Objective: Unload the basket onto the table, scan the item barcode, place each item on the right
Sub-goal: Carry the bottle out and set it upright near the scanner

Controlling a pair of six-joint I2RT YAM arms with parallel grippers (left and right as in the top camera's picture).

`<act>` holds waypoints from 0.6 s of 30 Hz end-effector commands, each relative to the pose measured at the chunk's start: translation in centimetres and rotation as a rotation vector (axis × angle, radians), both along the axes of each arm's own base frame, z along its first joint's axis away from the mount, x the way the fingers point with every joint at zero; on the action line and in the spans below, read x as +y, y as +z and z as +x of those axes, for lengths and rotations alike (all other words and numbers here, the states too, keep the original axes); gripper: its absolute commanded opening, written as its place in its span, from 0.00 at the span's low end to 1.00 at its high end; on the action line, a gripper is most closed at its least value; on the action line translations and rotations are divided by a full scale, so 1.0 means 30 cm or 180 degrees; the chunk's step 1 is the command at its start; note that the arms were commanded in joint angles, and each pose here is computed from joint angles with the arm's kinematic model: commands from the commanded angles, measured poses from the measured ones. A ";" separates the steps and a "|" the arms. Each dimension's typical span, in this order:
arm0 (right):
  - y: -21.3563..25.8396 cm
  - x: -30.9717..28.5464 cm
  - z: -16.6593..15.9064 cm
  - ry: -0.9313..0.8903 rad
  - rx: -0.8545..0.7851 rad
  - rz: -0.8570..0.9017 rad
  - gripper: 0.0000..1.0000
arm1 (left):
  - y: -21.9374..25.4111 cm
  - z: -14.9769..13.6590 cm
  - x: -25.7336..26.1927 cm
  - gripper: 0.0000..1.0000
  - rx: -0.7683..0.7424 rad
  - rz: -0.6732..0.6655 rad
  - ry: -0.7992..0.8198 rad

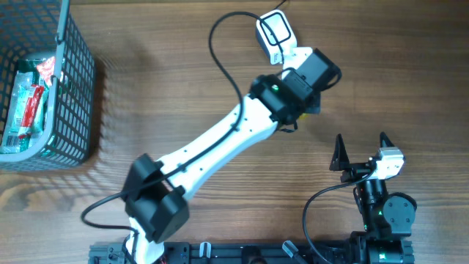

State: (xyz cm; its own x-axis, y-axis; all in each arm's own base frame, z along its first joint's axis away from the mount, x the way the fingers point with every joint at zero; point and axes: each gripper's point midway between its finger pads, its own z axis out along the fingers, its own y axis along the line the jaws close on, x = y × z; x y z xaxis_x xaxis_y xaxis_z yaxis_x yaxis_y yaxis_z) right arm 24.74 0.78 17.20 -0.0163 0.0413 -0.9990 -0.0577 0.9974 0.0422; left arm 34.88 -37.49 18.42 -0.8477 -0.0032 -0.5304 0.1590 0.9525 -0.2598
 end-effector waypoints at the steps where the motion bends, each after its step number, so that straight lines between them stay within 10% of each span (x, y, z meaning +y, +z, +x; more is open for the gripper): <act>1: 0.003 -0.008 0.000 -0.0039 -0.0014 0.0037 1.00 | -0.023 0.018 -0.016 0.24 -0.0244 0.0186 0.0142; 18: 0.003 -0.008 0.000 -0.0039 -0.0013 0.0037 1.00 | -0.245 -0.015 -0.074 0.24 -0.0145 0.0636 -0.0016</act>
State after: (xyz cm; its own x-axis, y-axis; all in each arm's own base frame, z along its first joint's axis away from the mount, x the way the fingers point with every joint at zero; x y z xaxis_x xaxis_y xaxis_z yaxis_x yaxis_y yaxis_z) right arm 24.74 0.78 17.21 -0.0159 0.0413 -0.9990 -0.0577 0.9974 0.0422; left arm 33.97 -39.71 11.05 -0.8368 0.1093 -0.5364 0.1769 0.9813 -0.0759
